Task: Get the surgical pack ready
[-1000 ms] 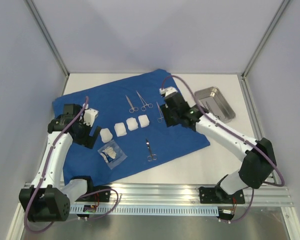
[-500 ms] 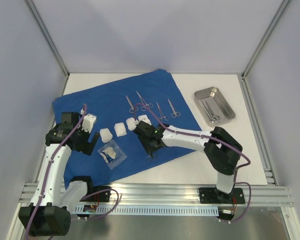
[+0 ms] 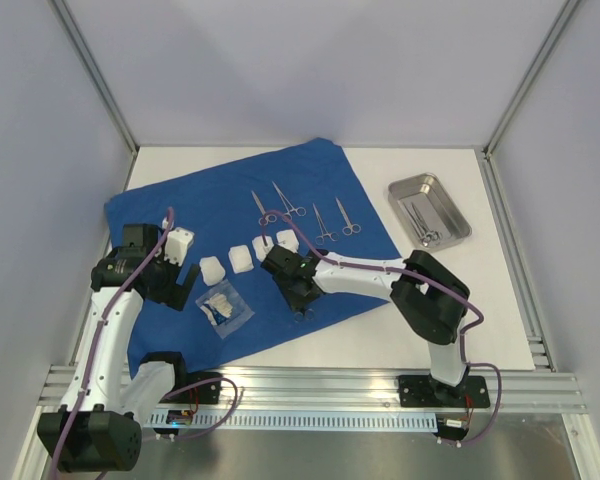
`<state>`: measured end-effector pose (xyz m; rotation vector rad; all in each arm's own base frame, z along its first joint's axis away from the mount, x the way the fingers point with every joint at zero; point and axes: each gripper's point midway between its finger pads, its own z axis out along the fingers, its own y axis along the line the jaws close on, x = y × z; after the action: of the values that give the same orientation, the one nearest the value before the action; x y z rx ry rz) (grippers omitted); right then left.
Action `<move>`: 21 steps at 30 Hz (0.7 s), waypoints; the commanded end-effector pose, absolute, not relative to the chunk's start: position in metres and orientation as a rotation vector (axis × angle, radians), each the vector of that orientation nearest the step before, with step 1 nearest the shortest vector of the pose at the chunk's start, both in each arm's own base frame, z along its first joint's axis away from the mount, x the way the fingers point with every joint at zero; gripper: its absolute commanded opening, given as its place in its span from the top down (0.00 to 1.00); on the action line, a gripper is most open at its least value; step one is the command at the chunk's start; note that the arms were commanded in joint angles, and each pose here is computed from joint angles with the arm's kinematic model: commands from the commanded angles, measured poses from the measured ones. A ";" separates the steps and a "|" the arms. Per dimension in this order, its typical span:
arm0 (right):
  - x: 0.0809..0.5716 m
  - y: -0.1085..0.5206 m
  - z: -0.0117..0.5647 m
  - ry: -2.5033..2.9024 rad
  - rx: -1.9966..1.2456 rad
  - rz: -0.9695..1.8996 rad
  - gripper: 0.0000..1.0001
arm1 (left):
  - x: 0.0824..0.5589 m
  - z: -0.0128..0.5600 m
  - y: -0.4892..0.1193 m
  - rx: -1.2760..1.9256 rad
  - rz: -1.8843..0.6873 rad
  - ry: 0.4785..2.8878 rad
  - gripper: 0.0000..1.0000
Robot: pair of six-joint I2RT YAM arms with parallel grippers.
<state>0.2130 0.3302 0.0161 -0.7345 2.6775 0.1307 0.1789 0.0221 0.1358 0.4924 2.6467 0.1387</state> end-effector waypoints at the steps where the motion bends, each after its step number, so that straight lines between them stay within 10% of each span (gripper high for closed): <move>1: 0.220 0.336 -0.005 2.666 -0.719 0.099 0.64 | 0.185 0.146 0.018 0.507 0.110 2.612 0.00; 11: 0.217 0.333 -0.025 2.679 -0.734 0.095 0.99 | 0.184 0.148 0.017 0.507 0.104 2.618 0.00; 21: 0.226 0.350 0.026 2.550 -0.737 0.250 0.99 | 0.184 0.147 0.018 0.509 0.109 2.626 0.00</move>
<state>0.2131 0.3372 0.0172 -0.7543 2.6330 0.1821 0.1787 0.0180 0.1352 0.5018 2.6590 0.1039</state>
